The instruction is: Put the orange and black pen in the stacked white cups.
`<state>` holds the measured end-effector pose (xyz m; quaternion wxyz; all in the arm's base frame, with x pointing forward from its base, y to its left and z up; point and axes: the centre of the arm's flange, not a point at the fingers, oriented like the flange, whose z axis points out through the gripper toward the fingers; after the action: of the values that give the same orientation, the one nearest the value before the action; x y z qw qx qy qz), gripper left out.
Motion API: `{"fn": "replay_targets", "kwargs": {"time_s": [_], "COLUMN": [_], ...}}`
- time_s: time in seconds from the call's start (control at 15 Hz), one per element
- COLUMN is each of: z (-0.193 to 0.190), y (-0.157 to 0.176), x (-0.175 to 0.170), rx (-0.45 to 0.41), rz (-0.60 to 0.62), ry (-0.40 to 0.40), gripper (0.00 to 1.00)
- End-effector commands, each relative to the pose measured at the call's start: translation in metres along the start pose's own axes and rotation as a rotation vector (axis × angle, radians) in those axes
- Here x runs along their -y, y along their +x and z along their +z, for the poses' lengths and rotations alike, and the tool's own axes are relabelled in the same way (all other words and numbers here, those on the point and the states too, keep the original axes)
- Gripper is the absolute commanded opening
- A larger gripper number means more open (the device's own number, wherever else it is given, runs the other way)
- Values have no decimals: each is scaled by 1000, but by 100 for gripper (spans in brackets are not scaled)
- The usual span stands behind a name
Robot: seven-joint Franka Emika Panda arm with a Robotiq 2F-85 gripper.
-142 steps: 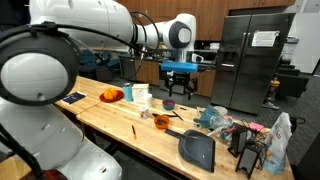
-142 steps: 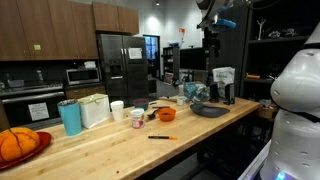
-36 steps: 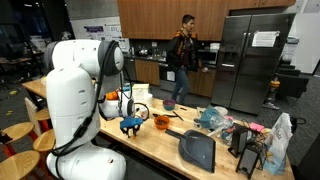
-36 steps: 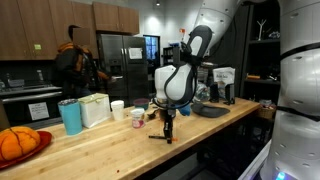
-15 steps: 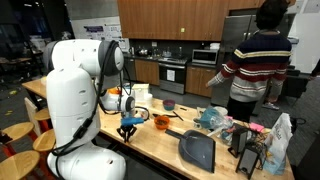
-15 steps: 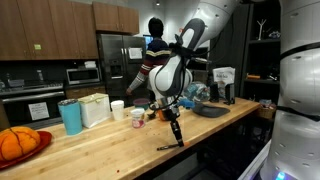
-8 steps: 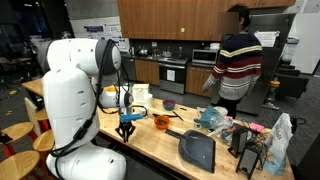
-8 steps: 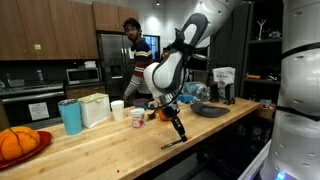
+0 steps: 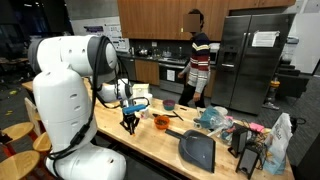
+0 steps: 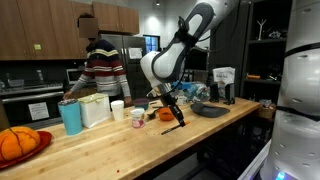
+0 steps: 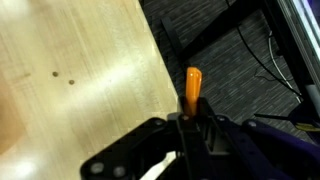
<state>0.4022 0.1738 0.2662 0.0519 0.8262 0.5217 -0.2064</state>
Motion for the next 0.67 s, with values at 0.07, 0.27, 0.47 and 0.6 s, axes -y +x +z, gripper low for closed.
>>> {"fn": "replay_targets", "kwargs": {"time_s": [0.07,0.27,0.47,0.6], "z": [-31,-46,-61,-71], "y": [-10,-7,-3,0], "x": [-6,-12,-14,-11], "rx": [35,115,267,352], "rz": [4,4,-15,-32], "ry": [-70,-150,-225,-268], "gripper": [3,3,3,3]}}
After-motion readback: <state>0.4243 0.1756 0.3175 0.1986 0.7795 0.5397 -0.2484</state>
